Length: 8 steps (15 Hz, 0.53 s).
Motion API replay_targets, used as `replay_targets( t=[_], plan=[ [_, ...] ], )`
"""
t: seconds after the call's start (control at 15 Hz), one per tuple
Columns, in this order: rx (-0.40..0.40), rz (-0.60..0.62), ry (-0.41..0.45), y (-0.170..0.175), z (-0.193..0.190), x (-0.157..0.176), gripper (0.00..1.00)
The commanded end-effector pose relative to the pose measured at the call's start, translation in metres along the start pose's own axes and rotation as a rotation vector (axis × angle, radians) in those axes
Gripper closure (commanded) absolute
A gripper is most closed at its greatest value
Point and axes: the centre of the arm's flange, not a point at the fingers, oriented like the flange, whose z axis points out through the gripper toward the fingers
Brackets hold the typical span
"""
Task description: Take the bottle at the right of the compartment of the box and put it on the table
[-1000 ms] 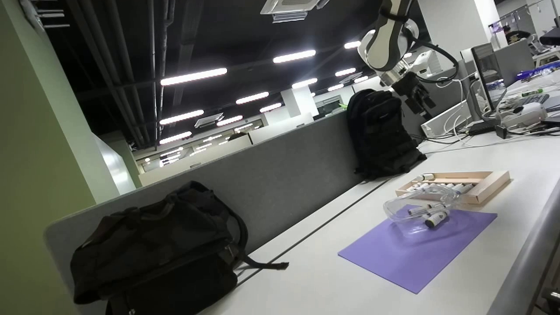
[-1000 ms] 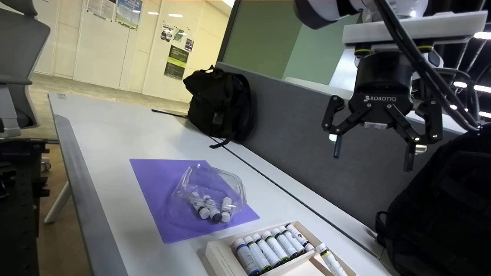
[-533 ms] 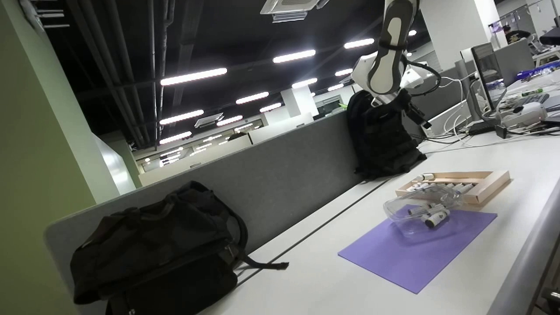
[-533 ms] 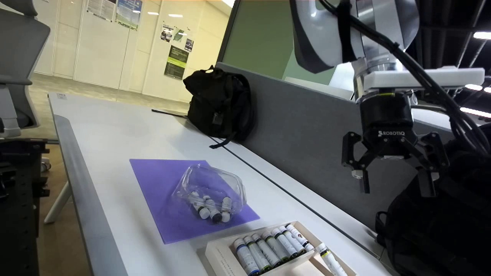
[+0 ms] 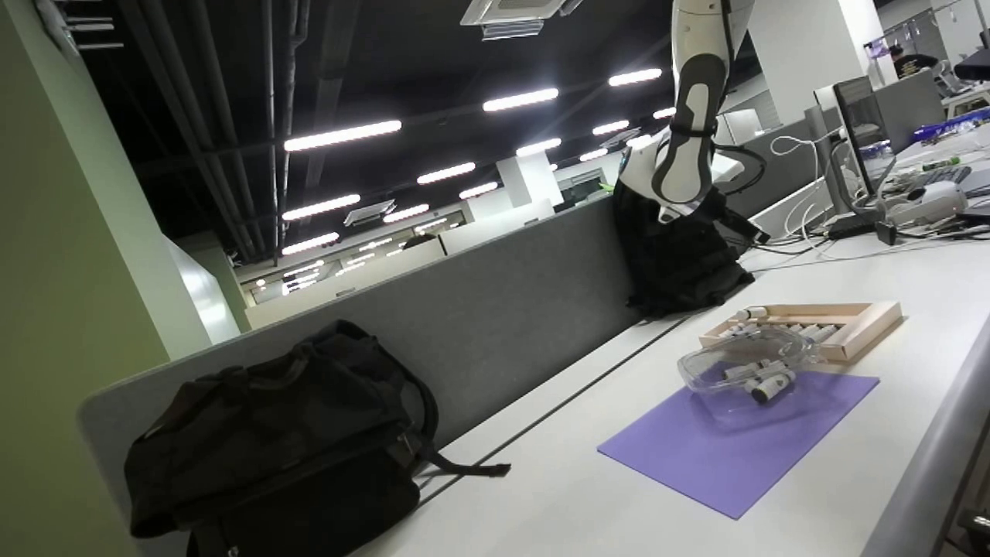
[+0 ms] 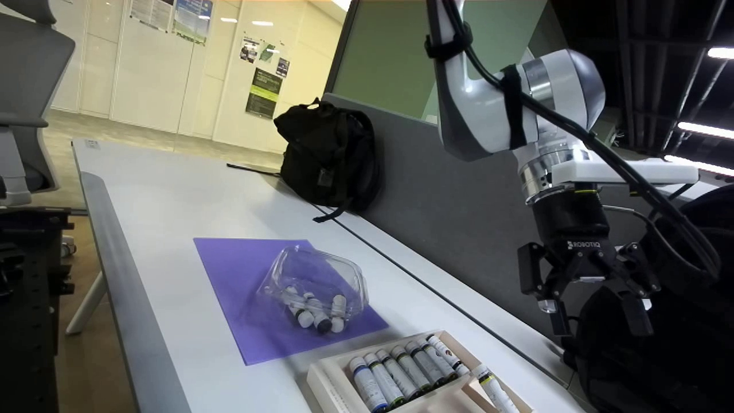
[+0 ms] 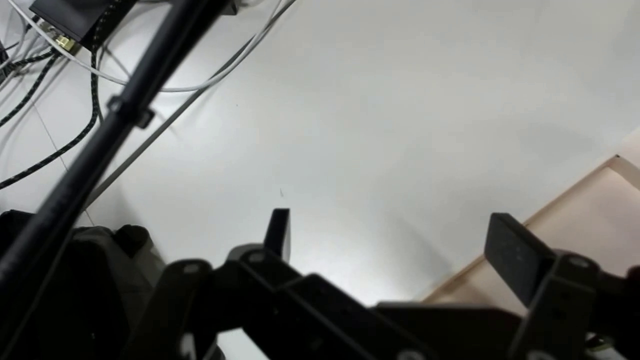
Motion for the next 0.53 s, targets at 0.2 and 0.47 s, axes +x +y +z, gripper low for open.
replay_targets(
  t=[0.2, 0.47],
  plan=[
    [-0.003, 0.005, 0.004, 0.002, -0.003, -0.003, 0.0],
    [-0.077, -0.063, 0.004, -0.015, 0.017, 0.022, 0.0]
  ],
)
